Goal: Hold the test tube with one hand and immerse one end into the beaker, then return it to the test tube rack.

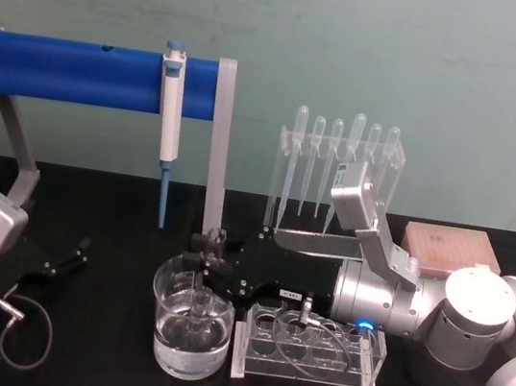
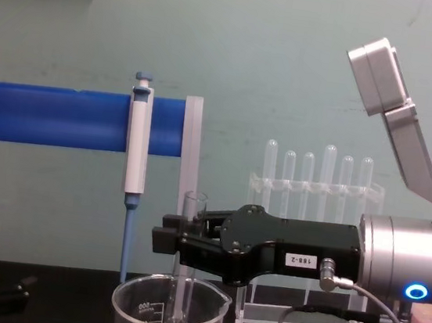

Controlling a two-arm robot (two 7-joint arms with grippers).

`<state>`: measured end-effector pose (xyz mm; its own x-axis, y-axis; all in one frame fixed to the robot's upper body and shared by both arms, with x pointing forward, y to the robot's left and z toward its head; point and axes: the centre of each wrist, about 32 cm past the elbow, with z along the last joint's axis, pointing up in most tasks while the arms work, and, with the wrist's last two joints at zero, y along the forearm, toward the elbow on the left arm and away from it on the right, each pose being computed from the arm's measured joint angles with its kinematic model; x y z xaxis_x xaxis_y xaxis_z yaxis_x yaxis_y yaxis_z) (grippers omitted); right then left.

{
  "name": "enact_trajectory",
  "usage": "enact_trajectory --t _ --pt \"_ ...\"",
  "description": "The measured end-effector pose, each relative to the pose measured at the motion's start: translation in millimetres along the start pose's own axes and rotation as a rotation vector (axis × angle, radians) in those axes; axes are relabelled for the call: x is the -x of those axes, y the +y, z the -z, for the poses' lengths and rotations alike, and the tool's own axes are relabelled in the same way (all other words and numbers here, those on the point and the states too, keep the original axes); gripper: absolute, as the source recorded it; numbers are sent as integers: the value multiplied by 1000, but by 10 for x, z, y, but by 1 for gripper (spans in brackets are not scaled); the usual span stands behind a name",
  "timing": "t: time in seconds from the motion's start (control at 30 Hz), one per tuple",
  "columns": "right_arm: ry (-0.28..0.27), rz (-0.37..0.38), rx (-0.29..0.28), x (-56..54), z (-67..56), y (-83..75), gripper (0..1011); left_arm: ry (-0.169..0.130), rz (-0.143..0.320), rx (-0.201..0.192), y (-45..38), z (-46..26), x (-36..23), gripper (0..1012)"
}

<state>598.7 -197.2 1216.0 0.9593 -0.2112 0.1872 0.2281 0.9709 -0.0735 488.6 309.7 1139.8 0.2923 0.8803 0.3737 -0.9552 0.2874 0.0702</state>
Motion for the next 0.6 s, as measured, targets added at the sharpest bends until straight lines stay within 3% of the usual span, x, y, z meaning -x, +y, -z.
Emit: enact_trajectory --t 0.6 --pt "0 1 0 0 0 0 227 0 0 0 0 0 0 1000"
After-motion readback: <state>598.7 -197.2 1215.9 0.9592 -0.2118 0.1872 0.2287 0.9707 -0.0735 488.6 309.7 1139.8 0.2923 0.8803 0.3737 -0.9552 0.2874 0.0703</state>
